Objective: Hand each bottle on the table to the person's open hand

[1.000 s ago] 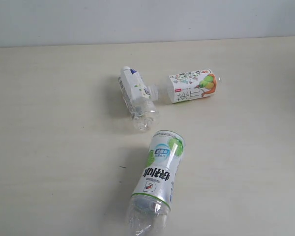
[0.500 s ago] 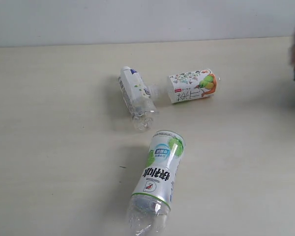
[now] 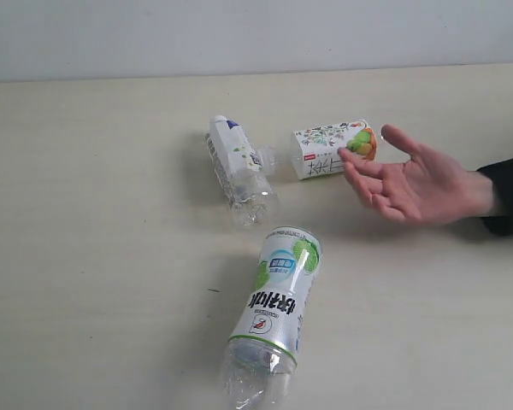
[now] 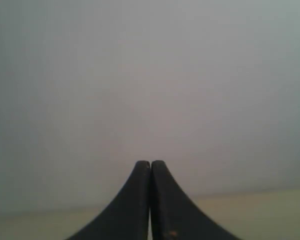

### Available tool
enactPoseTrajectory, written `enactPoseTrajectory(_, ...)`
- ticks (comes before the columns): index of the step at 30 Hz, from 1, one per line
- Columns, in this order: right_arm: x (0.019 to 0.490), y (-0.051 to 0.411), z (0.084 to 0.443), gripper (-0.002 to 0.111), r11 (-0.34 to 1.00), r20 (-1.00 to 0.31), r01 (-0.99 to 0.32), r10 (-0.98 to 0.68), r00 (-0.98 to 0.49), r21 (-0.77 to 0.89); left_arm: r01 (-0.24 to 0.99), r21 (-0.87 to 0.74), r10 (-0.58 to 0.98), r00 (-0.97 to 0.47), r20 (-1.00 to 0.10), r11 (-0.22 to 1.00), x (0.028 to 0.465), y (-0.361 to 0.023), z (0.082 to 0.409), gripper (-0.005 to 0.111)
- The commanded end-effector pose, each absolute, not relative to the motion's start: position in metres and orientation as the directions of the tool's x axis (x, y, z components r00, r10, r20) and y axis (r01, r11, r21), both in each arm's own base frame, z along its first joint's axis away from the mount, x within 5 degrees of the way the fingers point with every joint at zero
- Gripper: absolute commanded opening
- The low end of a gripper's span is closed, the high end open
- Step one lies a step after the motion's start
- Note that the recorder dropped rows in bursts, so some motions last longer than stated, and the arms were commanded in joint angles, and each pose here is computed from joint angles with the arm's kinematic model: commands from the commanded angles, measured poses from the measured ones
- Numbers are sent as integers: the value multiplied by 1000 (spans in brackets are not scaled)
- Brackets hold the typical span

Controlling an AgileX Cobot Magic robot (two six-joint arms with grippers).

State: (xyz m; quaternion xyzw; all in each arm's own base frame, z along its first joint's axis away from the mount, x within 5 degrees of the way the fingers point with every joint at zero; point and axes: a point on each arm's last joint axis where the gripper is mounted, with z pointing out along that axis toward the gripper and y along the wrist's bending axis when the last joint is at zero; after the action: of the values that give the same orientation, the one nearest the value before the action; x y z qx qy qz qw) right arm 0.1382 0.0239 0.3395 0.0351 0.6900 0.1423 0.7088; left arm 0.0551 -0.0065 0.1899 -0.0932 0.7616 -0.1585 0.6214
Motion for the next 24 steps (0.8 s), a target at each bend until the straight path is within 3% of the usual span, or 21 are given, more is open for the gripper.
enactPoseTrajectory(1,199,58,328,0,935,-899,-313,12,-438,164,63,-353,-334,-202,-921,934,55,-7,190,0)
enactPoseTrajectory(6,244,81,305,0,896,-737,-394,-125,-665,204,63,-353,-334,-202,-921,934,55,-7,190,0)
enactPoseTrajectory(10,255,105,294,0,854,-607,-504,-335,-721,128,63,-353,-334,-202,-921,934,55,-7,190,0)
enactPoseTrajectory(16,289,130,294,1,866,-402,-499,-460,-791,-9,63,-353,-334,-202,-921,934,55,-7,190,0)
enactPoseTrajectory(21,331,160,286,19,856,-357,-515,-467,-809,45,63,-353,-334,-202,-921,934,55,-7,190,0)
enactPoseTrajectory(24,354,178,273,41,845,-329,-522,-462,-824,120,63,-353,-334,-202,-921,934,55,-7,190,0)
